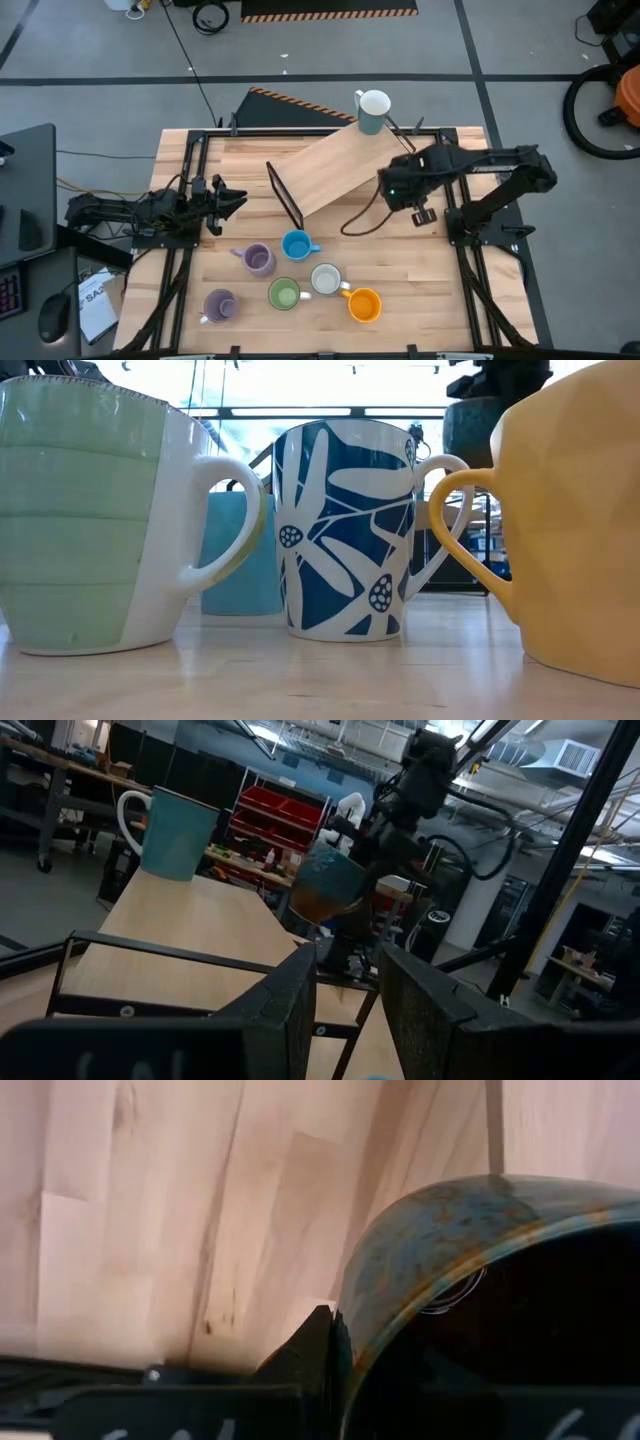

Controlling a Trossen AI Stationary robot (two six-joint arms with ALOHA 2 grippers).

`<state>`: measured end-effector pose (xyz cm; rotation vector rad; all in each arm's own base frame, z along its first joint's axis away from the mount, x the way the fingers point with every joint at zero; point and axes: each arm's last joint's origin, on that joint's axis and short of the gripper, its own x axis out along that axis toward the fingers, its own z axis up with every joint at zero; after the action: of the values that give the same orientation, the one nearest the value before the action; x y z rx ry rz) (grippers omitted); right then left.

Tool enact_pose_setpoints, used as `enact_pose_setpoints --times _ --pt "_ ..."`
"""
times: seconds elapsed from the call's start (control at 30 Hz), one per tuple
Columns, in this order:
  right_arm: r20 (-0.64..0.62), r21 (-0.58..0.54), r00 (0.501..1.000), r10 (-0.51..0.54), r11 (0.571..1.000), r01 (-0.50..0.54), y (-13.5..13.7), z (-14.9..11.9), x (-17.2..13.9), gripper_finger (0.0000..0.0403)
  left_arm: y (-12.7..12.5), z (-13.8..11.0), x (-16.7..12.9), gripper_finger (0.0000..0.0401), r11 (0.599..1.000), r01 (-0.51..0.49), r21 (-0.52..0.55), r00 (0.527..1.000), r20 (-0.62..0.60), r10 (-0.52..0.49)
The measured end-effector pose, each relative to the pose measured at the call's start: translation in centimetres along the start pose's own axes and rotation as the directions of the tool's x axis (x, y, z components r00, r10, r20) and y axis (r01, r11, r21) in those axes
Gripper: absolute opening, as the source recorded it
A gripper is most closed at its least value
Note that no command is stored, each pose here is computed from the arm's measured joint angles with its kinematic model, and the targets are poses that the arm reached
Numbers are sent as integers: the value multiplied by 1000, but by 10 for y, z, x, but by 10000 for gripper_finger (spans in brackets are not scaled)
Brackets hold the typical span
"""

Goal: Place coffee mugs
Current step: Put the dark green mug on the shelf

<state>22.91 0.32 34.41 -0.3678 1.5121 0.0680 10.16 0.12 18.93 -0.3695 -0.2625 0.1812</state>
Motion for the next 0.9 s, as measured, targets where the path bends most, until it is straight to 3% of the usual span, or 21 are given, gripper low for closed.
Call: enact_pose_setpoints --times 0.37,0.7,0.9 --pt "-6 -10 999 50 999 -50 -36 -15 6 48 0 0 0 116 1000 0 -25 1000 1 0" --pt "122 -4 992 14 1000 -14 -65 -27 -25 47 1 0 0 116 999 -21 -25 1000 8 21" --pt "132 15 991 14 1000 -16 -81 -37 -25 47 1 0 0 116 999 -25 -24 1000 9 25"
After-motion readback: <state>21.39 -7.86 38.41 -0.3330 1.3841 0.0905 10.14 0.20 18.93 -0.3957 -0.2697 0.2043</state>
